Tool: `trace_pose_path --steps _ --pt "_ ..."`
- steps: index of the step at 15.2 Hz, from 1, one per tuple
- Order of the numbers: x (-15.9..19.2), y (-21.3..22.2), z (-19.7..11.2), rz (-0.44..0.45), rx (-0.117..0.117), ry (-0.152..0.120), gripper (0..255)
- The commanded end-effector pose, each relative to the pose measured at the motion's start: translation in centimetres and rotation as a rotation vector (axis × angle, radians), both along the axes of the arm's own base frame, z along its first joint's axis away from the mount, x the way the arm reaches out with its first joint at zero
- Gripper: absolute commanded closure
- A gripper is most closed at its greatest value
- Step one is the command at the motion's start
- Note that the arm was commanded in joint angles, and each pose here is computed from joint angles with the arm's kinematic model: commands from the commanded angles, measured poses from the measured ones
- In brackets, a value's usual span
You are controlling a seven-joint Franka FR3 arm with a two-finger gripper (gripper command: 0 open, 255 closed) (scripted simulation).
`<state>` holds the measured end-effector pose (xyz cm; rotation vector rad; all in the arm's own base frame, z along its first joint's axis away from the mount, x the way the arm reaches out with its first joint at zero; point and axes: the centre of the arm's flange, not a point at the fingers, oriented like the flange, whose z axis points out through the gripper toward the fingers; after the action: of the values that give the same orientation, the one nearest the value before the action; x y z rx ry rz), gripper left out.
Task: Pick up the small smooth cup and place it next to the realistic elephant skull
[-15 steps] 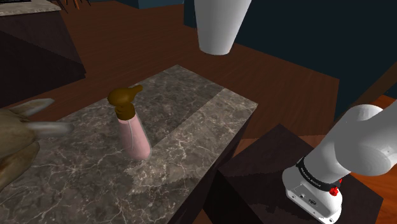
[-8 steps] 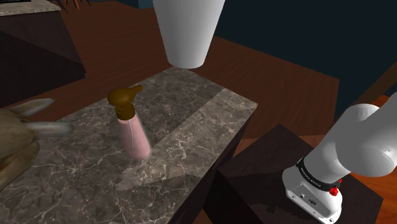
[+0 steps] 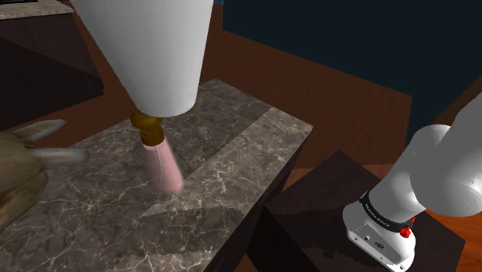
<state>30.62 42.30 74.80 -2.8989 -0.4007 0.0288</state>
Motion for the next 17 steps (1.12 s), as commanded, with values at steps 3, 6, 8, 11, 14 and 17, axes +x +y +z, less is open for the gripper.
trace_pose_path --steps 3,6,8,11,14,17 --pt "-1.0 5.3 0.3 -0.004 0.003 0.001 255" --pt "-1.9 9.1 0.3 -0.004 0.003 0.001 255" --pt "-2.2 10.3 -0.2 -0.004 0.003 0.001 255" --pt "-2.2 10.3 -1.8 -0.004 0.003 0.001 255" --pt "-2.2 10.3 -3.4 -0.004 0.003 0.001 255" --pt "-2.2 10.3 -5.0 -0.004 0.003 0.001 255"
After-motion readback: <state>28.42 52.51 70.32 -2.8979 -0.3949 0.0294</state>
